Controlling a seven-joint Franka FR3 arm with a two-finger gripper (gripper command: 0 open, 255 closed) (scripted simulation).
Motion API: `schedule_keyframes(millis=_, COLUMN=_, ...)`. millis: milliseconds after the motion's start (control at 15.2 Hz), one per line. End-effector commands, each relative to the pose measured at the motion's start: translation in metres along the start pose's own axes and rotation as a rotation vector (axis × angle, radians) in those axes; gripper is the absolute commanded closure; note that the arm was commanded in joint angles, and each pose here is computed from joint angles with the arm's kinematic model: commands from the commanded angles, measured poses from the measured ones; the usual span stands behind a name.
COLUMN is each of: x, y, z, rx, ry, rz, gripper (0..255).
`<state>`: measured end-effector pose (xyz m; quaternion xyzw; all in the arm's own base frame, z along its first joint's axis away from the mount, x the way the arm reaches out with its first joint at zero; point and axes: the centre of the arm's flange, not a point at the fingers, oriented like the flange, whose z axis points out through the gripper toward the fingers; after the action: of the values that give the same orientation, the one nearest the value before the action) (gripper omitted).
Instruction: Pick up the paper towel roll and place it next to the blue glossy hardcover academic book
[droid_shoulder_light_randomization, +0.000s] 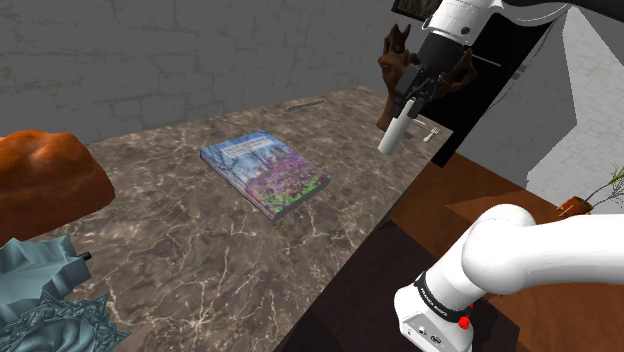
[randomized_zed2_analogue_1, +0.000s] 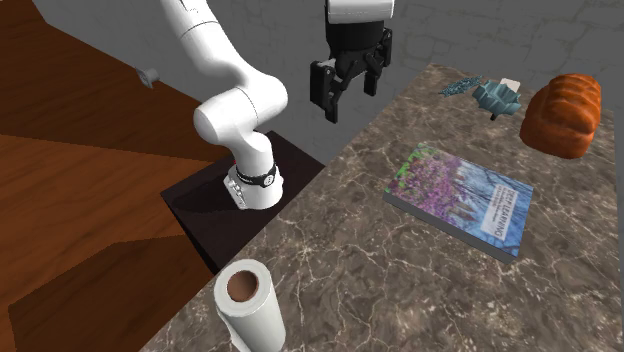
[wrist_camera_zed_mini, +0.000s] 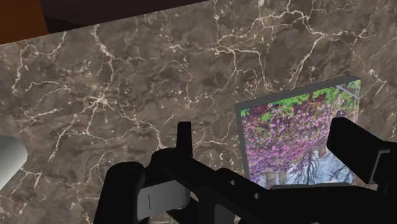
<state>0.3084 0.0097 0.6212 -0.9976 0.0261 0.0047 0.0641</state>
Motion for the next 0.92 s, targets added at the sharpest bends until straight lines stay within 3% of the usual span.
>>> schedule_keyframes(millis=0, x=0.0, y=0.0, z=0.0, rx=0.0, ry=0.0, rz=0.0, gripper=0)
schedule_keyframes(millis=858, x=0.078, y=0.148, z=-0.007, rx=-0.037, ry=-0.009, rz=0.051, gripper=0)
